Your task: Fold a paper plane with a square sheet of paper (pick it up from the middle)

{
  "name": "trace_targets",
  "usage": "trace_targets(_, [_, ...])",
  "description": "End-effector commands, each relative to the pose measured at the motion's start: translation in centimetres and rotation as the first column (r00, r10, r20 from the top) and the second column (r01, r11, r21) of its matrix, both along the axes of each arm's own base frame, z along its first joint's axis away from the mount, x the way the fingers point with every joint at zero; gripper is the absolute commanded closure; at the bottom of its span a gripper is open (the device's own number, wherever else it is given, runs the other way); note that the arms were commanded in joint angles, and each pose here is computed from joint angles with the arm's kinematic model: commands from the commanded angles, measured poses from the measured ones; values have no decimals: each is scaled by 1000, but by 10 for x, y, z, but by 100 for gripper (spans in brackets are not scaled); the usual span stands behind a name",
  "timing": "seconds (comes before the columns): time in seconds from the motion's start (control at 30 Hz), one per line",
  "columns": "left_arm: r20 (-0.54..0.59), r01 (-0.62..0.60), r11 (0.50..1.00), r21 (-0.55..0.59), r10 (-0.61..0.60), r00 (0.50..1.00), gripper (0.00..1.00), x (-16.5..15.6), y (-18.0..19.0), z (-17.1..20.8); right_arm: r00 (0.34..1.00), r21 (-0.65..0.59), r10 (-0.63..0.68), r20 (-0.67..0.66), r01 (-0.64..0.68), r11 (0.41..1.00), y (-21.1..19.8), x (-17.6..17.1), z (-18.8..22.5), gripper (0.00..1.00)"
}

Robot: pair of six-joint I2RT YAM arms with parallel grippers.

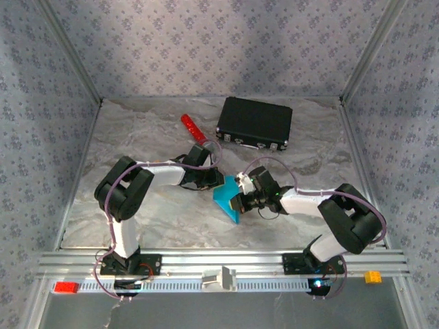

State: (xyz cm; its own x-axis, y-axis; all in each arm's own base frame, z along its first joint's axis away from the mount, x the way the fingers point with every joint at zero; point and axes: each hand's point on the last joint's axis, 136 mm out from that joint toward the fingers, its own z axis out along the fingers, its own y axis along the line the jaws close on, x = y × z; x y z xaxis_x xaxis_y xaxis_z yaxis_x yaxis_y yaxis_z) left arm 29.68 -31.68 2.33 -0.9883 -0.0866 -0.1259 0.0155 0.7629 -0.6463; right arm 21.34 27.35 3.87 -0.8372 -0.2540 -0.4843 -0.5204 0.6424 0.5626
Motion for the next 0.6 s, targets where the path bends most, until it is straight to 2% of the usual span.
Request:
trace_targets(0.0, [-40,-1,998,60,3,999,83,-8,11,-15,999,-44,-49,-2,48,998,-5,10,-2,95])
trace_targets(0.57, [-41,-8,998,54,10,999,83,-9,11,-15,998,-88,-67,-9,66,994,-10,13,-9,95])
